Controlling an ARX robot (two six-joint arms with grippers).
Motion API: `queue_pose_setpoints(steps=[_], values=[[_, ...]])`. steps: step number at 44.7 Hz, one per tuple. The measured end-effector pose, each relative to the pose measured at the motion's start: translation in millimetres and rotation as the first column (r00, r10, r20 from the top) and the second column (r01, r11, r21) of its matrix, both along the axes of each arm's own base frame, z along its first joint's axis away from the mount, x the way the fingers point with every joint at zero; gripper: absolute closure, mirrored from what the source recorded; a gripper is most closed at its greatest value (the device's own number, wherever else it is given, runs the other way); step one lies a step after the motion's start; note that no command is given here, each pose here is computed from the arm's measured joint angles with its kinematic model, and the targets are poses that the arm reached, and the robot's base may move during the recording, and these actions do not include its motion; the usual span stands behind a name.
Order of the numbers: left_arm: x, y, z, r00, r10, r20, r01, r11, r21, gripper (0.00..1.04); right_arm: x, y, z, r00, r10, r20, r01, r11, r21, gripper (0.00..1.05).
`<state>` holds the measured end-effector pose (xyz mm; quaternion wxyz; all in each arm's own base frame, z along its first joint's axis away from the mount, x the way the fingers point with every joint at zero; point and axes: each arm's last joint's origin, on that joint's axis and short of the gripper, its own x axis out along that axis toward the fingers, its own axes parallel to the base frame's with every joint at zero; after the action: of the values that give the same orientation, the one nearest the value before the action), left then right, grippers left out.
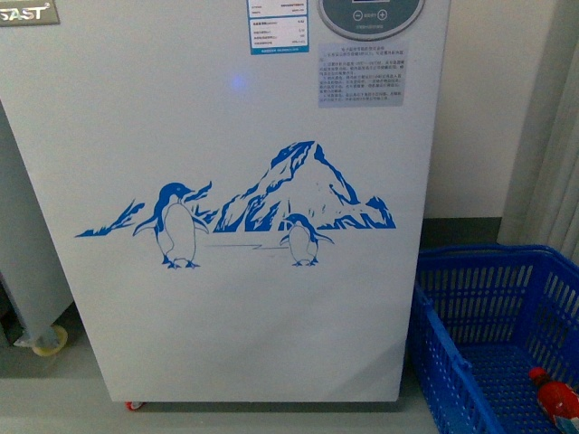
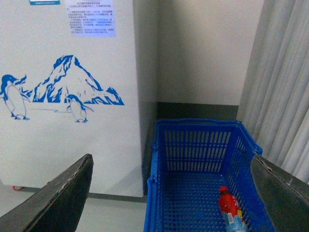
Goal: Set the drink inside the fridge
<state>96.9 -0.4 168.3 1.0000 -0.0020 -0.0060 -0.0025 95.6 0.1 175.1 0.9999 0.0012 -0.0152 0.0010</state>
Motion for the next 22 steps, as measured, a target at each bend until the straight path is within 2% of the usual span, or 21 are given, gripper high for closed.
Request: queue_pose_setpoints(steps=[22], values=[[0.0, 0.0, 0.0, 1.000, 0.001, 0.000, -0.001, 1.000, 0.000, 0.08, 0.0, 0.0, 0.0, 1.000, 0.000, 0.000, 0.000, 1.000, 0.000, 0.07]])
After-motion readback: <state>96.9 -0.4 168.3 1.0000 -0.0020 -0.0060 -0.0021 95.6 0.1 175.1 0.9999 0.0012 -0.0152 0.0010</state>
